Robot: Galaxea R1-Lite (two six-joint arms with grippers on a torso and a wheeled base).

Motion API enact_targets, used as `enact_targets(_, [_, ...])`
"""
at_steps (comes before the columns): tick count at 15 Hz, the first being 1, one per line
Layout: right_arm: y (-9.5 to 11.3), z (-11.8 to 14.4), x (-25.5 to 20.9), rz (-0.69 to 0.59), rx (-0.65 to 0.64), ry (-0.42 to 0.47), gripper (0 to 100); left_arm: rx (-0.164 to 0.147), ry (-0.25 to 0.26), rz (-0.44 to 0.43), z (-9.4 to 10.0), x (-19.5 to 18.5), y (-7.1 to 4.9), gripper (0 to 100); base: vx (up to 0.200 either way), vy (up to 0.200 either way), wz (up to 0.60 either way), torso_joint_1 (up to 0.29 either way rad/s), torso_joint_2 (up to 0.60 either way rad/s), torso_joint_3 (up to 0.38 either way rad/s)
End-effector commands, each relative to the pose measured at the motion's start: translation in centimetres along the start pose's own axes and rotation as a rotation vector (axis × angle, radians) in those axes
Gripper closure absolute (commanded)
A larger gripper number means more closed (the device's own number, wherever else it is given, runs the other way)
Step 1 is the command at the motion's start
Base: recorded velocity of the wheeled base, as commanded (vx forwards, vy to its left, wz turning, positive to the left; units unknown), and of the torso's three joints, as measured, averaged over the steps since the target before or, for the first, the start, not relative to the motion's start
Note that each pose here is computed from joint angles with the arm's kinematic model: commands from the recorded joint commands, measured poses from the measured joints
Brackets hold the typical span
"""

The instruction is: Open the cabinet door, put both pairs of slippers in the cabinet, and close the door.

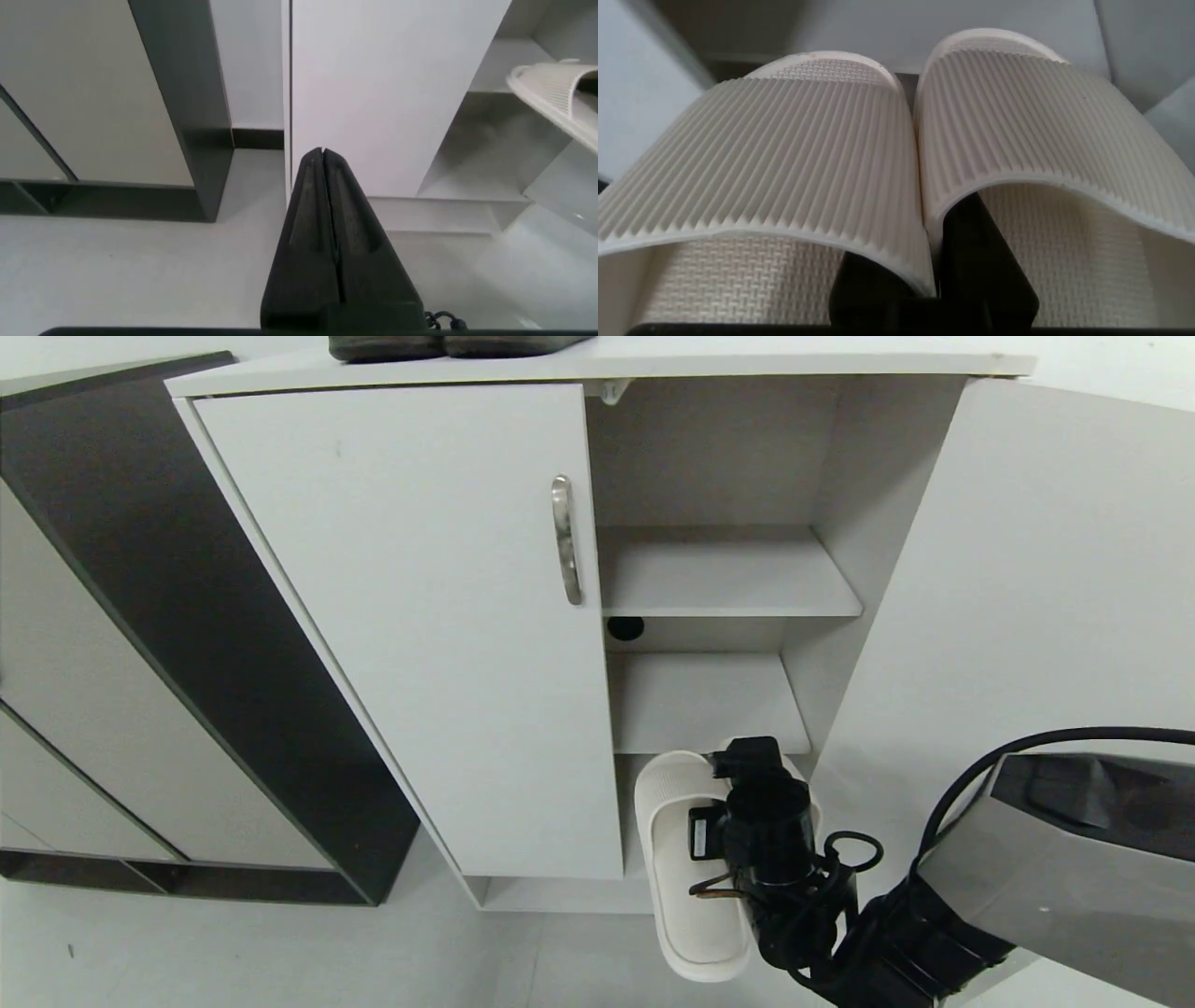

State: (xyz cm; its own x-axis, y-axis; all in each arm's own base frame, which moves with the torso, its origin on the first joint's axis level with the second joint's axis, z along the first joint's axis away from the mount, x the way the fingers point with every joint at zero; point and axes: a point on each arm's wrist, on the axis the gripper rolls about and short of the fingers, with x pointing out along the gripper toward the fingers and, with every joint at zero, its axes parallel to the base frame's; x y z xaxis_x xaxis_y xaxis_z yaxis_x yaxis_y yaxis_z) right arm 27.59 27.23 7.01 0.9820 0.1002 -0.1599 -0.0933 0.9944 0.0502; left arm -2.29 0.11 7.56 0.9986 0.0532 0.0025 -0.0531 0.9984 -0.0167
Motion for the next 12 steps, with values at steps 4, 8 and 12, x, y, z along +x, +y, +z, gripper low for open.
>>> enact_targets(4, [-0.2,-1.0,2.5,-0.057,0.007,-0.006,100,0.0,0.001,0.001,0.0,0.0,0.0,100,0.0,0.0,0.0,0.002,0.0,-0.174])
enact_targets(8, [-0.1,-0.7,2.8,-0.055,-0.005,-0.088,100,0.003,0.001,0.001,0.0,0.0,0.0,100,0.0,0.0,0.0,0.0,0.0,0.0])
enact_targets(12, [-0.3,-0.9,2.6,-0.072,-0.045,-0.144,100,0.001,0.001,0.002,0.0,0.0,0.0,100,0.0,0.0,0.0,0.0,0.0,0.0])
